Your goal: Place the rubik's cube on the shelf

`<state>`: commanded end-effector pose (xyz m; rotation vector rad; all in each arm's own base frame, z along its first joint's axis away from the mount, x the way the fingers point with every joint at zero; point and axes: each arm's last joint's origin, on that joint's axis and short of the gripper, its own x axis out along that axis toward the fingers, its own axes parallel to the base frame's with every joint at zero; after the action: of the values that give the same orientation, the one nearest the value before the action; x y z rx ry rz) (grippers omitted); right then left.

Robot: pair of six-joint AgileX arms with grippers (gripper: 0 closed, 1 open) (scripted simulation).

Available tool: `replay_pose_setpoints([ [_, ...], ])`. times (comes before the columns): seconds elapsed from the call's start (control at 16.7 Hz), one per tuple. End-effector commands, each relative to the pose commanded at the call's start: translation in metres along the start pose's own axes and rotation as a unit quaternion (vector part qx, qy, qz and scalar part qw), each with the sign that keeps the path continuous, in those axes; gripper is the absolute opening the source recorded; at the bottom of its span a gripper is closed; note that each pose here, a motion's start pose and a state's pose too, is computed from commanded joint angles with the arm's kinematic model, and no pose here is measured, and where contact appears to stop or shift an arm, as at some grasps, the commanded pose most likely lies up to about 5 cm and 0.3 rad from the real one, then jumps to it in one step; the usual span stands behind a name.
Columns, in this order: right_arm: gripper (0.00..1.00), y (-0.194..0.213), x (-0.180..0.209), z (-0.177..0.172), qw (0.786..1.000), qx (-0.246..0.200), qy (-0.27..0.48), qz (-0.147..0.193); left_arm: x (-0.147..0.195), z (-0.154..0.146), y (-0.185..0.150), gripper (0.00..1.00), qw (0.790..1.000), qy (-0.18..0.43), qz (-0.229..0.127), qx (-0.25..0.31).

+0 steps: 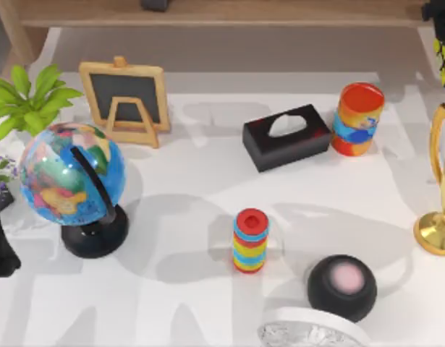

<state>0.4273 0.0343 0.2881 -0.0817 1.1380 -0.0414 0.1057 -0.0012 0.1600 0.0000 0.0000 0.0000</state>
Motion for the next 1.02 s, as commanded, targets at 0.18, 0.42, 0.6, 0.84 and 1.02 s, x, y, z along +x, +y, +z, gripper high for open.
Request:
replay_pose_setpoints([
  [0.18, 0.00, 0.084, 0.002, -0.018, 0.995, -0.075, -0.052, 0.032, 0.000, 0.000, 0.000, 1.00, 1.000, 0.000, 0.000, 0.000],
  [0.42, 0.00, 0.182, 0.021, -0.059, 0.977, -0.152, -0.129, 0.074, 0.000, 0.000, 0.000, 1.00, 1.000, 0.000, 0.000, 0.000],
  [0.6, 0.00, 0.235, 0.042, -0.092, 0.959, -0.180, -0.197, 0.099, 0.000, 0.000, 0.000, 1.00, 1.000, 0.000, 0.000, 0.000],
  [0.84, 0.00, 0.270, 0.076, -0.129, 0.935, -0.180, -0.285, 0.109, 0.000, 0.000, 0.000, 1.00, 1.000, 0.000, 0.000, 0.000],
  [1.02, 0.00, 0.274, 0.095, -0.144, 0.916, -0.157, -0.354, 0.104, 0.000, 0.000, 0.000, 1.00, 1.000, 0.000, 0.000, 0.000],
])
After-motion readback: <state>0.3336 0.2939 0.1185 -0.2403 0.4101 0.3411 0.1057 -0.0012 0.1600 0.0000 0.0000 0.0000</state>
